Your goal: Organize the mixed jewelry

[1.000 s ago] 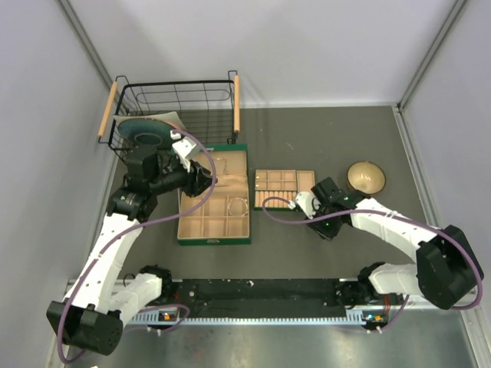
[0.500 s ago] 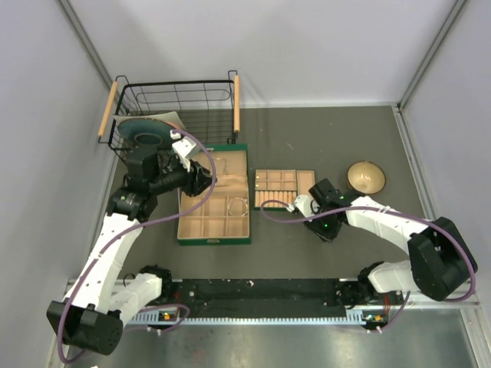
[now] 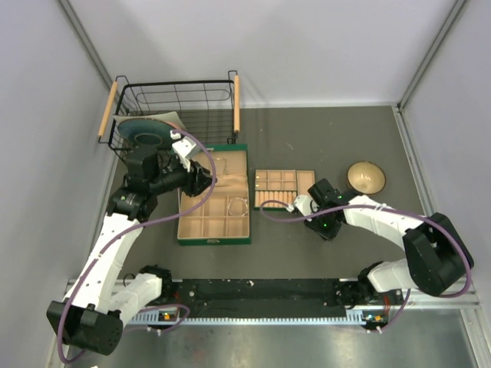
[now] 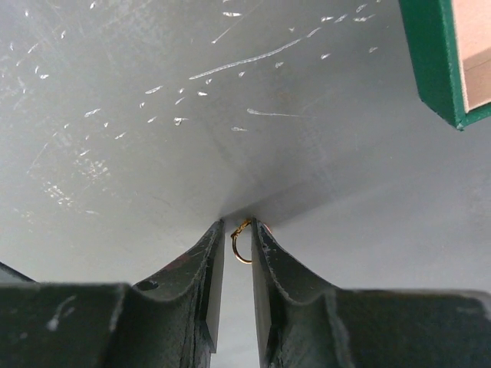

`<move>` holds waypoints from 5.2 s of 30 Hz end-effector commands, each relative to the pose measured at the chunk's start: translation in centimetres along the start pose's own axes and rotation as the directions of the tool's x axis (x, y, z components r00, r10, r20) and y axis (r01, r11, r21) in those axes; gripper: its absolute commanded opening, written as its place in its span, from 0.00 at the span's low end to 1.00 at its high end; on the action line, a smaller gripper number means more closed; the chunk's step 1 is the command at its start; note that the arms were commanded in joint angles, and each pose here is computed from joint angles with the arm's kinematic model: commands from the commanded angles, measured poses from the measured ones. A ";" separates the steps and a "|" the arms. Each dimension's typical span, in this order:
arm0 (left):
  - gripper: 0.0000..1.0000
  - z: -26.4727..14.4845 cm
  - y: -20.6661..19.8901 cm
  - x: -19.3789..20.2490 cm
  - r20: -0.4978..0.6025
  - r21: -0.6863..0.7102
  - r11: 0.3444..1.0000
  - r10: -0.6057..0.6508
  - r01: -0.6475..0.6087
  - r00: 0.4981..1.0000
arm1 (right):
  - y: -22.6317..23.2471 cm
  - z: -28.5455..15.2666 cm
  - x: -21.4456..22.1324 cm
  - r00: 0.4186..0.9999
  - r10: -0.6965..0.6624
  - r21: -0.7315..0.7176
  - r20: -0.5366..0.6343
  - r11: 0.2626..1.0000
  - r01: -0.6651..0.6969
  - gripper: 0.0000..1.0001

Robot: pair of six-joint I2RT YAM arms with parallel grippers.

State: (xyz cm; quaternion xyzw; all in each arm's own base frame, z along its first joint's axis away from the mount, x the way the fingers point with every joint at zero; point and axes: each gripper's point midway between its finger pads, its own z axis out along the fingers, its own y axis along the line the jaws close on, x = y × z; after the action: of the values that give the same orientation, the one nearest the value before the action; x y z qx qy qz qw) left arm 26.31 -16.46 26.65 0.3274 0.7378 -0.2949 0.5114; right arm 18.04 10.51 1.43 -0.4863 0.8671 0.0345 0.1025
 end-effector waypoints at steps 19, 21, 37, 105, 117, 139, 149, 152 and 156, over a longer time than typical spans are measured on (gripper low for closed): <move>0.43 0.4 -0.7 -0.5 0.048 0.065 0.996 0.056 -0.059 0.997 | 0.6 -4.1 -4.4 0.989 0.009 -0.076 0.148 0.997 0.003 0.00; 0.43 0.5 -0.8 -0.5 0.052 0.077 0.995 0.056 -0.060 0.997 | 1.2 -5.5 -5.8 0.979 0.011 -0.122 0.201 0.992 0.014 0.00; 0.43 1.3 -2.5 0.8 0.083 0.194 0.980 0.028 -0.044 0.996 | 2.7 -9.0 -11.9 0.929 0.041 -0.270 0.367 0.961 0.064 0.00; 0.20 2.9 -10.3 -15.4 0.402 0.581 0.813 -0.312 0.023 0.861 | 5.3 -36.1 -29.0 0.398 0.313 -0.446 0.862 0.842 0.303 0.00; 0.13 3.1 -10.3 -14.7 0.384 0.575 0.817 -0.312 0.039 0.869 | 5.2 -36.3 -28.9 0.392 0.306 -0.436 0.867 0.848 0.302 0.00; 0.00 3.4 -9.8 -12.7 0.290 0.485 0.873 -0.099 -0.057 0.952 | 3.1 -37.3 -27.2 0.355 0.116 -0.201 0.928 0.956 0.213 0.45; 0.00 2.7 -11.6 -10.7 0.163 0.623 0.778 -0.031 -0.079 0.986 | 4.0 -35.2 -27.3 0.408 0.004 -0.109 0.913 0.966 0.233 0.43; 0.00 2.6 -11.7 -10.6 0.150 0.633 0.770 -0.025 -0.077 0.988 | 4.5 -34.6 -27.5 0.430 -0.018 -0.104 0.903 0.960 0.258 0.41; 0.00 2.7 -11.7 -10.5 0.142 0.628 0.774 -0.015 -0.079 0.990 | 5.2 -33.9 -27.6 0.450 -0.032 -0.109 0.892 0.953 0.283 0.40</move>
State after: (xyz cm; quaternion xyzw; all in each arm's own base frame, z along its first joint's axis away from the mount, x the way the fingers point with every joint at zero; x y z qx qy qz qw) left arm 22.23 -27.63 36.22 0.4465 0.5698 -0.5396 0.4299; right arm 23.02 30.40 39.12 -0.4630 0.6473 0.3857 0.4668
